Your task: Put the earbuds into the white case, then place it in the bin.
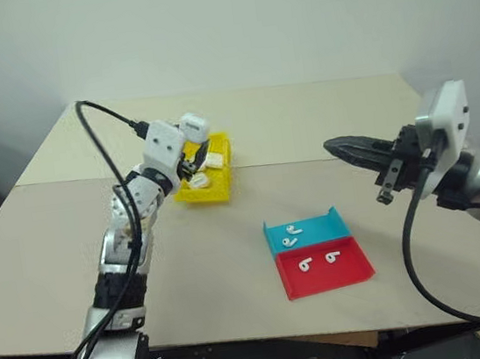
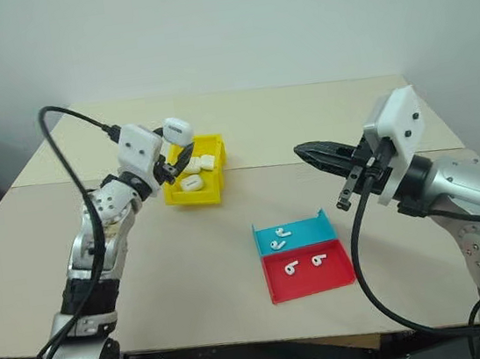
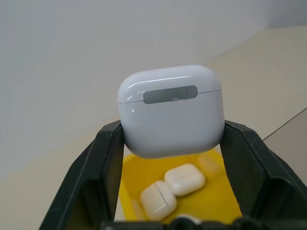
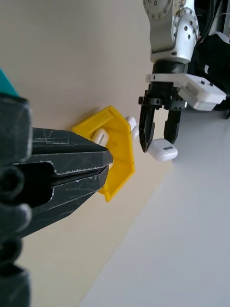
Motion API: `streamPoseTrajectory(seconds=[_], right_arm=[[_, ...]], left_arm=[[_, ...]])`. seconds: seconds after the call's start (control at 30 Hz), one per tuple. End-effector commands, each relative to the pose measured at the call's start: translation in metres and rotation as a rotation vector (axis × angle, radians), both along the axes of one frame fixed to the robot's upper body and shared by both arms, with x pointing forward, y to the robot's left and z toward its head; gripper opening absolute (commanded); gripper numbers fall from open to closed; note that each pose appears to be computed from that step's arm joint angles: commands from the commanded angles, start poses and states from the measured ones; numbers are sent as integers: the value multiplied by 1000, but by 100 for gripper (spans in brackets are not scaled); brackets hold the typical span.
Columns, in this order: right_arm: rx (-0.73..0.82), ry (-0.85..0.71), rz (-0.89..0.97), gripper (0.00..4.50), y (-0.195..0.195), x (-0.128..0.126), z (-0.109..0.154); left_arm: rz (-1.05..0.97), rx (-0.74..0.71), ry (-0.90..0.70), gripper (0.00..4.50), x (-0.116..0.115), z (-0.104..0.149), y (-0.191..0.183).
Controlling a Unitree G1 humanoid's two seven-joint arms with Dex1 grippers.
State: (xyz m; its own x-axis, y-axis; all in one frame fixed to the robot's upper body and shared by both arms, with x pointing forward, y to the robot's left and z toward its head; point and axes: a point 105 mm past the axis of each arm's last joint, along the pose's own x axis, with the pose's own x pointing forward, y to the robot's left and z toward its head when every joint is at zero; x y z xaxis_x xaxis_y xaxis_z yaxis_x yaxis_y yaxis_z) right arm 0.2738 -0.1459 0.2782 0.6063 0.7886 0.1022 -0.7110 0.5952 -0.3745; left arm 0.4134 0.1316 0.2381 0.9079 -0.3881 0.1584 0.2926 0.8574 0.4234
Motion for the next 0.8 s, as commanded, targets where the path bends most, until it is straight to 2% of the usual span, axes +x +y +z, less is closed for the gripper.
streamPoseTrajectory(seconds=[0.03, 0.3, 0.47, 0.6, 0.67, 0.73, 0.8], right_arm=[[-18, -47, -3, 4, 4, -5, 5], [-55, -31, -13, 4, 5, -7, -3], [-72, -17, -22, 0, 5, -6, -7], [-89, -13, -20, 0, 6, -4, -10], [-101, -13, -19, 0, 6, -3, -11], [-119, -14, -16, 0, 4, -3, -12], [-148, -7, -8, 0, -1, -6, -15]], left_arm=[[41, 15, 39, 274, 8, 3, -5], [56, 58, 153, 274, 19, -23, -3], [61, 71, 98, 444, 20, -22, 1], [88, 75, 45, 448, 21, -17, 1], [57, 11, 19, 448, 19, -7, 1], [-84, -131, 37, 448, 9, 3, 0], [-262, -202, 73, 448, -8, 7, 1]])
